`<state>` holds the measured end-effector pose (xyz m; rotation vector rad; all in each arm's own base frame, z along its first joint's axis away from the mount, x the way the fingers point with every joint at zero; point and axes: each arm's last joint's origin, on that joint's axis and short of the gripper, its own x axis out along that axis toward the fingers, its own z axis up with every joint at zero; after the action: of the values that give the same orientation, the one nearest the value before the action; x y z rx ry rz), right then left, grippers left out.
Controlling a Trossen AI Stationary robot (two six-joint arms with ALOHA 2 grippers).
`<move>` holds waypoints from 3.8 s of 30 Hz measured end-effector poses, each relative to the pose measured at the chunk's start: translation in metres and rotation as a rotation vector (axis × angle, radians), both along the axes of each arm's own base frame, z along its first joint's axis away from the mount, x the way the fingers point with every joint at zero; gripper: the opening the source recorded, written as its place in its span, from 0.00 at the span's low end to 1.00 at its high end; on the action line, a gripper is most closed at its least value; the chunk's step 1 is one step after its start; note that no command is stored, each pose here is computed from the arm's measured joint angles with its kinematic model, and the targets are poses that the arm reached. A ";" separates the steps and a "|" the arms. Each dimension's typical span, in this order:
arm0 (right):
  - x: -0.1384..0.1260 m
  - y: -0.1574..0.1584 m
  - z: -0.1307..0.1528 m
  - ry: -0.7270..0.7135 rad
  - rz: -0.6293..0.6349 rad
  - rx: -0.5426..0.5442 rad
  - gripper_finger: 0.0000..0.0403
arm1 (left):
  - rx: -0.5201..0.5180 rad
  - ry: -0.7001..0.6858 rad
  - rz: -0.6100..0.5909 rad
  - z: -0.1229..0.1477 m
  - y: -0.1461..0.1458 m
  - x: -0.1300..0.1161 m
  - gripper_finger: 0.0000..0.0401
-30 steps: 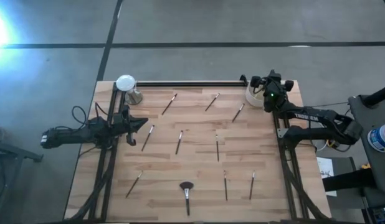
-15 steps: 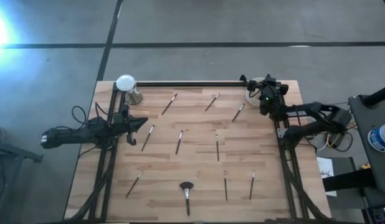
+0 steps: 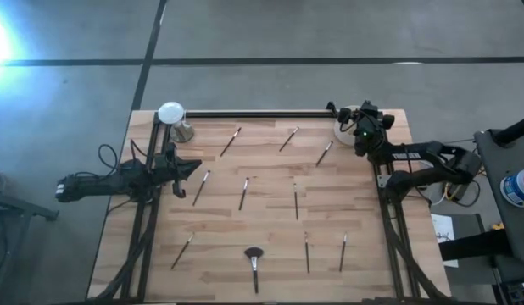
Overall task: Pick & Place Makeup Brushes
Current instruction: Put the black blush brush into the white makeup holder
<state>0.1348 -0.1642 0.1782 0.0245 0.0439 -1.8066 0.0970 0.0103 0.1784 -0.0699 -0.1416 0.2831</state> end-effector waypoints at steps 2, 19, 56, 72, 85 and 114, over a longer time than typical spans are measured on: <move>0.000 0.000 -0.001 -0.006 -0.001 0.021 0.18 | -0.001 0.000 0.000 0.000 0.000 0.000 0.00; -0.002 0.022 0.027 0.015 0.244 0.315 0.10 | -0.049 -0.014 -0.003 0.000 0.000 0.000 0.00; 0.009 0.082 0.037 0.014 0.853 0.472 0.02 | -0.353 0.386 0.182 0.020 0.005 0.045 0.00; 0.018 0.099 0.031 0.057 0.979 0.430 0.02 | -0.711 0.905 0.520 0.021 0.012 0.086 0.10; 0.020 0.106 0.024 0.097 1.023 0.441 0.02 | -0.804 0.920 0.587 -0.016 0.043 0.091 0.23; 0.020 0.106 0.024 0.098 1.035 0.409 0.02 | -0.888 0.909 0.611 -0.061 0.053 0.085 0.06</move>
<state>0.1552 -0.0581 0.2019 0.1717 0.4182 -0.7414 0.1820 0.0631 0.1173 -0.7726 0.8958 0.9432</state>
